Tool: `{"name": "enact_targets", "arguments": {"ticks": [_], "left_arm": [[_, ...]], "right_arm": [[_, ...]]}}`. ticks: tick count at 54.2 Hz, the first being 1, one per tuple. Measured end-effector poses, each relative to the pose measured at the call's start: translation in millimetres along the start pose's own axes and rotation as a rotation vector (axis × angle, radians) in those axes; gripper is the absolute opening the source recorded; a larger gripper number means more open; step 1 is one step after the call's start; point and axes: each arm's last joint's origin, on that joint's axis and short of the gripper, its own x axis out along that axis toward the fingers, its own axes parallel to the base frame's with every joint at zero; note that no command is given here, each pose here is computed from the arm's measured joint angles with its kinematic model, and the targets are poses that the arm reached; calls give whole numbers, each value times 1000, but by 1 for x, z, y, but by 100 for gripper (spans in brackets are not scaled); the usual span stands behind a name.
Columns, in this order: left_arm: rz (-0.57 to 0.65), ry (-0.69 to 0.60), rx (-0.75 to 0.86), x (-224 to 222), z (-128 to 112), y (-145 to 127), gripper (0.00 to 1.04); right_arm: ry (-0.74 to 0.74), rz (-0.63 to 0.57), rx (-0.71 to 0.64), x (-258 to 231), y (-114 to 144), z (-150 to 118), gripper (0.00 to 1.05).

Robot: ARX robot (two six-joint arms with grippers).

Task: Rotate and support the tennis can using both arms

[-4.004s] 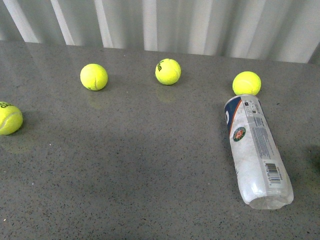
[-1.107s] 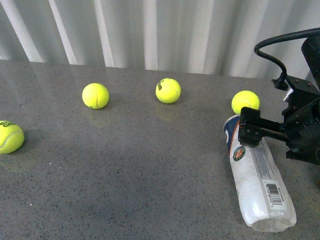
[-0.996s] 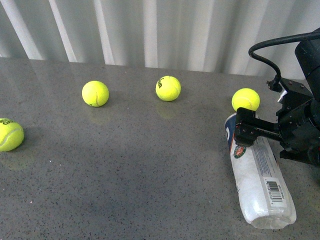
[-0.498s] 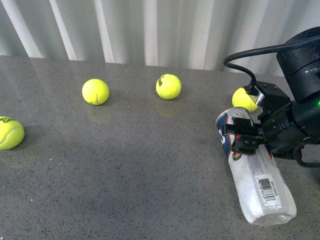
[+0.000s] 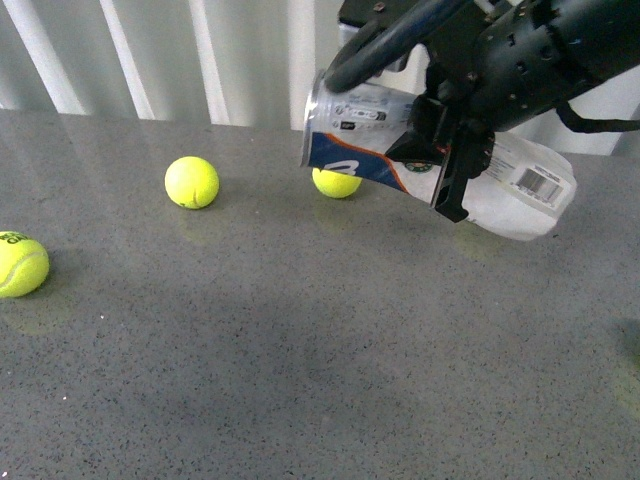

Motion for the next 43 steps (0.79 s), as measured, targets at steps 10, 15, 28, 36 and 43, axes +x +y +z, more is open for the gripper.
{"name": "enact_targets", "arguments": {"ticks": [10, 15, 28, 36, 43], "left_arm": [[0, 0, 0, 0, 0, 0, 98], [0, 0, 0, 0, 0, 0, 98], [0, 0, 0, 0, 0, 0, 98], [0, 0, 0, 0, 0, 0, 98], [0, 0, 0, 0, 0, 0, 98]], "right_arm": [[0, 122, -108, 40, 3, -2, 10], [-15, 147, -97, 51, 7, -4, 9], [-34, 213, -112, 71, 25, -6, 6], [-22, 234, -152, 82, 40, -11, 6], [9, 253, -186, 91, 51, -20, 6]]}}
